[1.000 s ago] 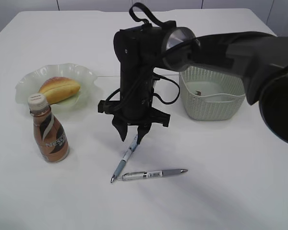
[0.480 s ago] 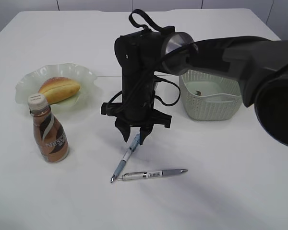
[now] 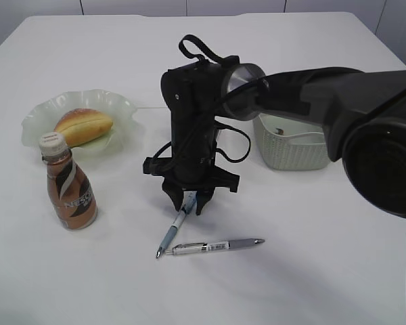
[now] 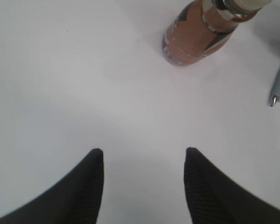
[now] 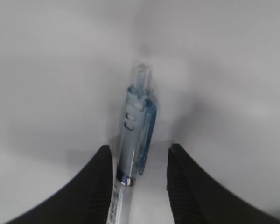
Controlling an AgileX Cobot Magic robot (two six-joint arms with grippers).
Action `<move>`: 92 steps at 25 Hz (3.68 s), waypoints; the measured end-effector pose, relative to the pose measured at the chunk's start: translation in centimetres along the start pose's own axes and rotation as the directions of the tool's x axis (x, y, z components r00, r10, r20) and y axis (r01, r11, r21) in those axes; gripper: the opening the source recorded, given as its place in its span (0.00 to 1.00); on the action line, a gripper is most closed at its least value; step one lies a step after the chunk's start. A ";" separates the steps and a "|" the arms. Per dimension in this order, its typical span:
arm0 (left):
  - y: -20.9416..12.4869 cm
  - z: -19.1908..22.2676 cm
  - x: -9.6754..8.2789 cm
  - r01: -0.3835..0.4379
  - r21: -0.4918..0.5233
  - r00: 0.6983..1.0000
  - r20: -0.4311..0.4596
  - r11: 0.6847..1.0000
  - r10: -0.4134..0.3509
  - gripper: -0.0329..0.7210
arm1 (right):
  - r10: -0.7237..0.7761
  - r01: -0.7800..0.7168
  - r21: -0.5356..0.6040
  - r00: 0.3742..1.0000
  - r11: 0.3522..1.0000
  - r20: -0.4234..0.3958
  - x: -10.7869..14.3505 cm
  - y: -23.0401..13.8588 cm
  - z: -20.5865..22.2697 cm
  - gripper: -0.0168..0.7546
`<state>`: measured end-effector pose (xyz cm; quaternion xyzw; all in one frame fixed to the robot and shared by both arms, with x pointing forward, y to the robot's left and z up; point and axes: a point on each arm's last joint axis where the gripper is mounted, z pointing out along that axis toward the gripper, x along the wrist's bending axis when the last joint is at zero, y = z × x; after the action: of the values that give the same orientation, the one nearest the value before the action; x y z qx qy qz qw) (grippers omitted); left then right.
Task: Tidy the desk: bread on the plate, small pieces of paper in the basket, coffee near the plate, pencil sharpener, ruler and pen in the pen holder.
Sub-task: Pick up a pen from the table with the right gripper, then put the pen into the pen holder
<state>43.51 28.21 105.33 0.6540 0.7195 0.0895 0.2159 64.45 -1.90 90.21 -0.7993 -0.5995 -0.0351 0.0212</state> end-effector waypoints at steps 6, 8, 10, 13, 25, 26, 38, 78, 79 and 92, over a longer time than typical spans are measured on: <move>0.1 0.0 0.0 0.000 -0.008 1.000 0.000 1.000 0.000 0.58 | 0.006 -0.006 -0.008 1.000 1.000 -0.009 0.1 0.1 0.2 0.39; 0.1 0.0 0.0 0.000 -0.011 1.000 0.001 1.000 0.000 0.58 | 0.010 -0.010 -0.009 1.000 1.000 -0.010 0.1 0.1 0.2 0.34; 0.1 0.0 0.0 0.000 -0.011 1.000 0.001 1.000 0.000 0.58 | 0.012 -0.013 -0.008 1.000 1.000 -0.012 0.1 0.1 0.2 0.29; 0.1 0.0 0.0 0.000 -0.011 1.000 0.001 1.000 0.000 0.58 | 0.012 -0.013 -0.008 1.000 1.000 -0.012 0.1 0.1 0.2 0.25; 0.1 0.0 0.0 0.000 -0.011 1.000 0.001 1.000 0.000 0.58 | 0.000 0.000 -0.006 1.000 1.000 -0.012 0.2 0.1 0.4 0.17; 0.1 0.0 0.0 0.000 -0.011 1.000 0.001 1.000 0.000 0.58 | -0.021 0.021 -0.004 1.000 1.000 -0.011 0.2 0.1 0.4 0.15; 0.1 0.0 0.0 0.000 -0.012 1.000 0.001 1.000 0.000 0.58 | -0.270 0.263 -0.134 0.962 0.955 -0.034 0.1 1.4 -5.7 0.12; 0.1 0.0 0.0 0.000 -0.012 1.000 0.001 1.000 0.000 0.58 | -0.453 0.085 -0.845 0.870 0.528 -0.196 -4.1 12.7 -15.3 0.08; 0.1 0.0 0.0 0.000 -0.012 1.000 0.001 1.000 0.000 0.58 | -0.452 0.085 -0.842 0.870 0.532 -0.198 -4.0 12.8 -14.7 0.07; 0.1 0.0 0.0 0.000 -0.012 1.000 0.001 1.000 0.000 0.58 | -0.444 0.078 -0.827 0.870 0.556 -0.216 -3.4 13.9 -10.1 0.07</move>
<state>43.61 28.22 105.37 0.6527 0.7189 0.0936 0.2200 76.53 -9.82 100.13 -0.5970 -0.6158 -0.4645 -0.2205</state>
